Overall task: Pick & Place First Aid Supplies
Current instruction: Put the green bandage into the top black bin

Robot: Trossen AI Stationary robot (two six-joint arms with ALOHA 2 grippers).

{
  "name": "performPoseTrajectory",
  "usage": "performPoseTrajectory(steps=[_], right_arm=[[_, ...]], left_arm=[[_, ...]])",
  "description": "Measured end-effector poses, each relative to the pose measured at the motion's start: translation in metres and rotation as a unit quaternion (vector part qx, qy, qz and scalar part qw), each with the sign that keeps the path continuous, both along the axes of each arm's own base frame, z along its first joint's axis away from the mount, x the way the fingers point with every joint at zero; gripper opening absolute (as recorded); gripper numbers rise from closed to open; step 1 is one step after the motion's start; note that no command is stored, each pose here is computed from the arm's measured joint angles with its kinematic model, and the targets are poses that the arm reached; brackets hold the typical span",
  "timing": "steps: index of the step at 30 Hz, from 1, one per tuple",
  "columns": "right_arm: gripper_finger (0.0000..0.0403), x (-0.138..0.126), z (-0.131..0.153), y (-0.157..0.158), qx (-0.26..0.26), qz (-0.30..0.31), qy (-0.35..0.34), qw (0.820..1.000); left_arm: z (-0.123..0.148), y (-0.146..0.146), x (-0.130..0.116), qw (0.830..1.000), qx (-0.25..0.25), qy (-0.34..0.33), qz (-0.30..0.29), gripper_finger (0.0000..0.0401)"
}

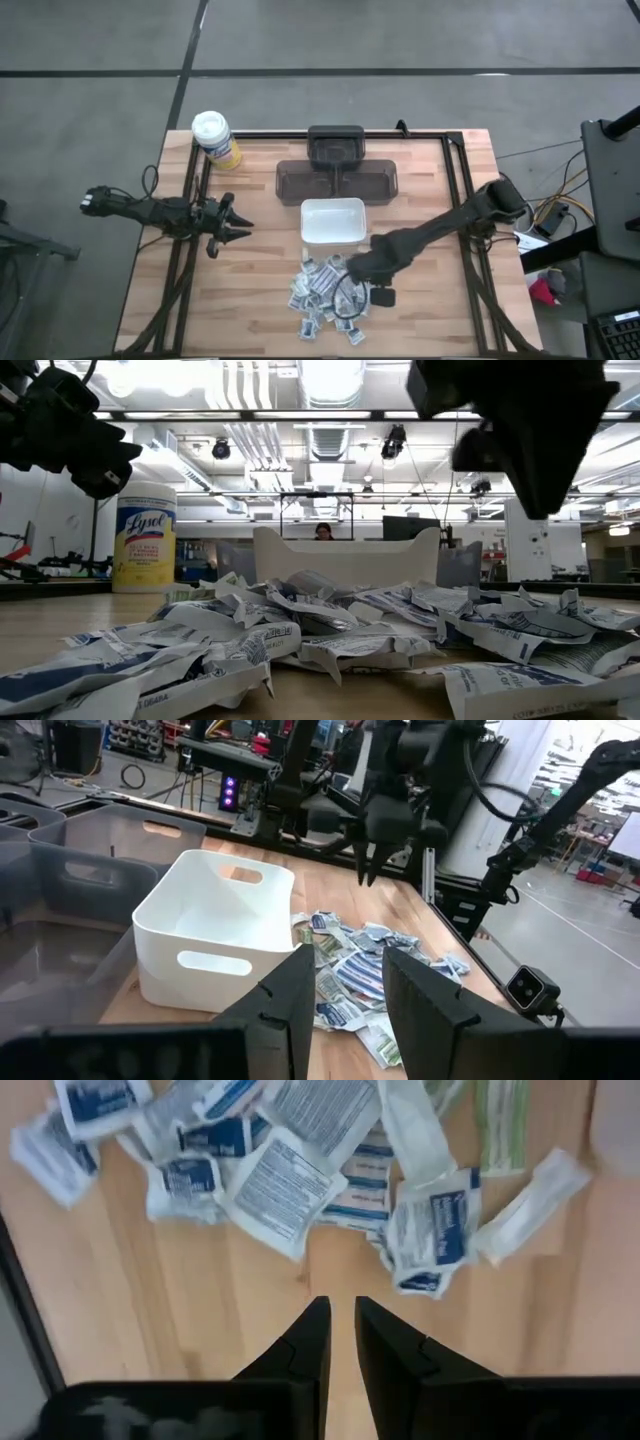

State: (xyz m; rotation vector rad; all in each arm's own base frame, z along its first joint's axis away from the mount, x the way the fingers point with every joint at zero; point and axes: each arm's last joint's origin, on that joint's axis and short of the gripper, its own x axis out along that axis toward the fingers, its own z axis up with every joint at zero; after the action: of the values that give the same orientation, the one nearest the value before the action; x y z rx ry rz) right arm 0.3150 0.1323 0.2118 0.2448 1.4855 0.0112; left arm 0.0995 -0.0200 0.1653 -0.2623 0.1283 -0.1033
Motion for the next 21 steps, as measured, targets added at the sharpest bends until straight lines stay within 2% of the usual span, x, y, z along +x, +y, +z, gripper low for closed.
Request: performPoseTrajectory(steps=[4,11,17,21], right_arm=[[0.0066,-0.012,-0.005,-0.006,0.017,-0.066,-0.028,0.997],[0.0113,-0.034,-0.009,-0.019,-0.004,-0.162,-0.036,0.986],[0.0131,-0.037,-0.028,-0.021,0.001,-0.185,-0.052,0.981],[0.0135,-0.036,-0.034,-0.028,-0.030,-0.207,-0.073,0.975]], left_arm=[[0.000,0.000,0.000,1.000,0.000,0.000,0.000,0.0115],[0.000,0.000,0.000,1.000,-0.001,0.000,0.000,0.0115],[0.000,0.000,0.000,1.000,-0.001,0.000,0.000,0.0115],[0.000,0.000,0.000,1.000,-0.001,0.000,0.000,0.0115]])
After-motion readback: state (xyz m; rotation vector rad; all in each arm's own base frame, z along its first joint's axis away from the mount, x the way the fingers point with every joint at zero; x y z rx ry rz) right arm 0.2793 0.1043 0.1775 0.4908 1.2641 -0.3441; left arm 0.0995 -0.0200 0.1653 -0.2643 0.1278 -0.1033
